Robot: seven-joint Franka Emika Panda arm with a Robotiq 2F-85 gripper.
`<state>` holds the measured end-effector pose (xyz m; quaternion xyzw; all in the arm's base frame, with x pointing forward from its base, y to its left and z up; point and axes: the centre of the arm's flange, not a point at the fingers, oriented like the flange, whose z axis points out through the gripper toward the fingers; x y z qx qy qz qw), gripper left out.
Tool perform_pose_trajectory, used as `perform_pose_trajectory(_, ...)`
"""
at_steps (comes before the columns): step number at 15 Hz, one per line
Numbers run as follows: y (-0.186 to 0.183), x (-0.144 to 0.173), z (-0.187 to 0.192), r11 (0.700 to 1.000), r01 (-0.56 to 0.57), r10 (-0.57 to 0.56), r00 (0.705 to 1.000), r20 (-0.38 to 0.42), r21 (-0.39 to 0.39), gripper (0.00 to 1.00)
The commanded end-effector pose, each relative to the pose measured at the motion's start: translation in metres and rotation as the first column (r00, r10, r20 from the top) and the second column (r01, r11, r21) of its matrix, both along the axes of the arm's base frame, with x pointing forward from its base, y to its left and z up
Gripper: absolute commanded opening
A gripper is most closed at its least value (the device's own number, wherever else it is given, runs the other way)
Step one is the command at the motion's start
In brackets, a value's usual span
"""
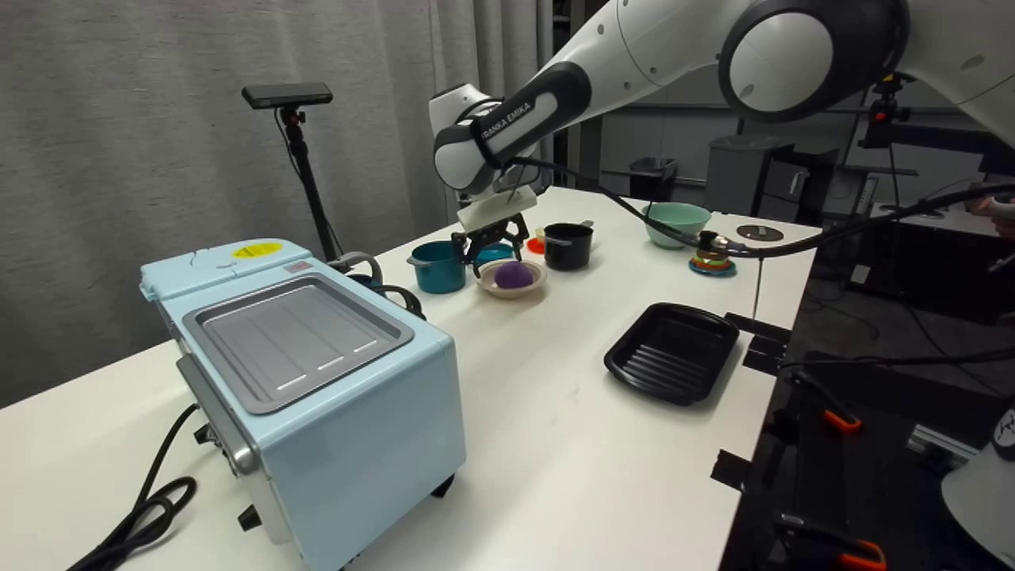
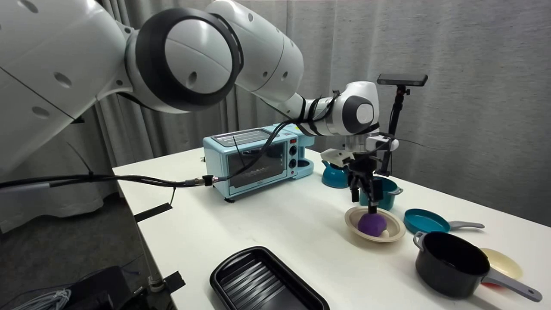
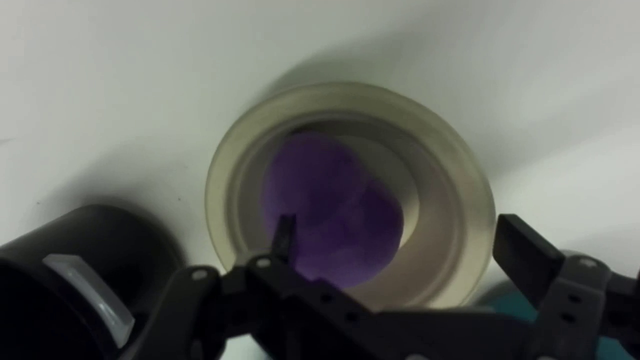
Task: Put the purple plushie on the table
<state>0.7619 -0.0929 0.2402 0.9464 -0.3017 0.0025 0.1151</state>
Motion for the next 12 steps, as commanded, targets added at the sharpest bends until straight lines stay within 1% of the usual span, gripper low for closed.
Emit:
perform_pose_trajectory(1, -0.022, 0.009, 0.001, 0.999, 0.041, -0.041, 0.999, -0.003, 0.012, 1.00)
perform_pose_trajectory(5, -0.042, 0.005, -0.020, 0.997, 0.075, -0.075, 0.996, -0.049, 0.000, 1.00)
perform_pose_trajectory(6, -0.045, 0.004, -0.026, 0.997, 0.083, -0.083, 0.994, -0.069, 0.003, 0.88)
perform_pose_trajectory(7, -0.046, 0.003, -0.032, 0.996, 0.088, -0.087, 0.992, -0.087, 0.009, 0.80)
perform_pose_trajectory(8, -0.043, 0.002, -0.037, 0.996, 0.091, -0.089, 0.991, -0.100, 0.010, 0.74)
perform_pose_trajectory(9, -0.040, 0.003, -0.040, 0.996, 0.093, -0.091, 0.990, -0.110, 0.014, 0.58)
perform_pose_trajectory(10, -0.037, 0.004, -0.041, 0.996, 0.091, -0.089, 0.989, -0.117, 0.019, 0.49)
perform_pose_trajectory(12, -0.032, 0.008, -0.036, 0.996, 0.087, -0.084, 0.990, -0.115, 0.021, 0.34)
